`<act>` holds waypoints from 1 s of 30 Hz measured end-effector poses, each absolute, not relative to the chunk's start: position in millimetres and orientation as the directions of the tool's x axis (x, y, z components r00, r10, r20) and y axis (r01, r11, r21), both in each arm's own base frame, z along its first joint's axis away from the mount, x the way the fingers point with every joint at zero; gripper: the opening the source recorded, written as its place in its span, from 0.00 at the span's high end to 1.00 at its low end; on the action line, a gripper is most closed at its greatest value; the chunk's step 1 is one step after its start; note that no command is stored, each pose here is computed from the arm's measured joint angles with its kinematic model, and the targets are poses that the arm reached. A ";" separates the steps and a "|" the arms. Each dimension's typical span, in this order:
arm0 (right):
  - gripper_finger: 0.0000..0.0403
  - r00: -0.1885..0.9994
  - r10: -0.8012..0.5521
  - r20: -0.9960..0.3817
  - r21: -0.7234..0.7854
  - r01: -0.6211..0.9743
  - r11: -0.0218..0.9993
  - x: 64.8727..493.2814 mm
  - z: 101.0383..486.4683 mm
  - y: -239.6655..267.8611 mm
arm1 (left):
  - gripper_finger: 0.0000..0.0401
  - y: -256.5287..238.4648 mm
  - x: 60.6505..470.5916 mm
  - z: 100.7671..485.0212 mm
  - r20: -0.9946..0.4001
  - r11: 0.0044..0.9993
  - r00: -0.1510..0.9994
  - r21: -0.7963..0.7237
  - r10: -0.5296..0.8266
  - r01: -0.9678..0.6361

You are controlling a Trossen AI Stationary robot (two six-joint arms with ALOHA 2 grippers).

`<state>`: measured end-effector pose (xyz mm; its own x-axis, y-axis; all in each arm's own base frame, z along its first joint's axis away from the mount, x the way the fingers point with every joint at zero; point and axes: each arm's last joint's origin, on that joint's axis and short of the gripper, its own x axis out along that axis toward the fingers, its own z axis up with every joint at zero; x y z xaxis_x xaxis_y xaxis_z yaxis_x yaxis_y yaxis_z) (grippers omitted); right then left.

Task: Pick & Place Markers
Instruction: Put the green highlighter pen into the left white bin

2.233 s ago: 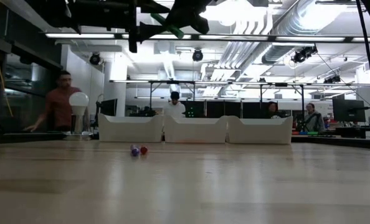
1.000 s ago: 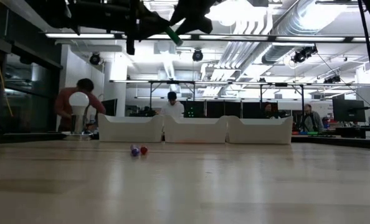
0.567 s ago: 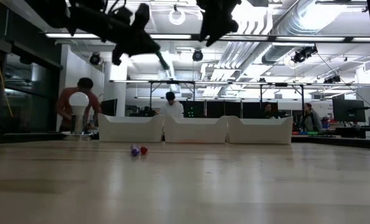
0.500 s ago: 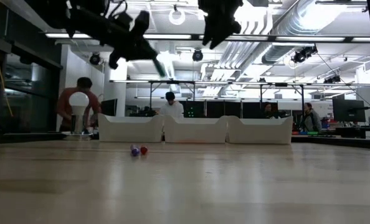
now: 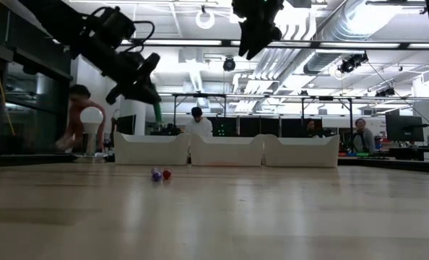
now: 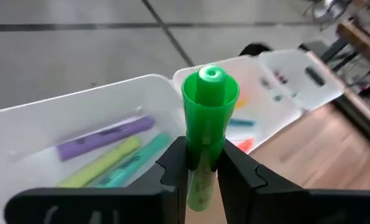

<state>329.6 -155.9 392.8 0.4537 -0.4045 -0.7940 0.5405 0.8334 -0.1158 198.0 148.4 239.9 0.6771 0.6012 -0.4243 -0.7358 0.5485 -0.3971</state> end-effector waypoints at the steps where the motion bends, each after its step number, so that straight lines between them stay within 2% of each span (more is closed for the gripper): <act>1: 0.48 0.453 -0.404 -0.794 -0.119 0.537 0.835 329.6 392.7 -155.9 | 0.86 151.7 196.0 238.3 -0.436 0.557 0.675 -0.382 0.595 -0.737; 8: 0.47 0.456 -0.406 -0.792 -0.120 0.536 0.836 329.9 392.9 -156.0 | 0.84 173.3 202.9 244.5 -0.605 0.639 0.585 -0.156 0.541 -0.753; 16: 0.48 0.456 -0.405 -0.792 -0.120 0.535 0.836 330.0 392.8 -156.0 | 0.83 204.0 236.0 249.0 -0.820 0.769 0.337 0.183 0.463 -0.612; 24: 0.48 0.450 -0.415 -0.791 -0.129 0.541 0.831 329.8 392.8 -156.3 | 0.83 224.1 259.5 235.6 -0.920 0.878 0.188 0.245 0.345 -0.410; 30: 0.48 0.449 -0.415 -0.791 -0.126 0.544 0.830 329.9 392.7 -156.4 | 0.83 230.8 273.5 220.4 -0.944 0.915 0.080 0.288 0.322 -0.283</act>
<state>329.9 -156.4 392.7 0.4493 -0.4149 -0.7912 0.5435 0.8298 -0.1264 273.5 230.8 220.4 0.0799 0.3215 -0.9435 -0.2829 0.9149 0.2878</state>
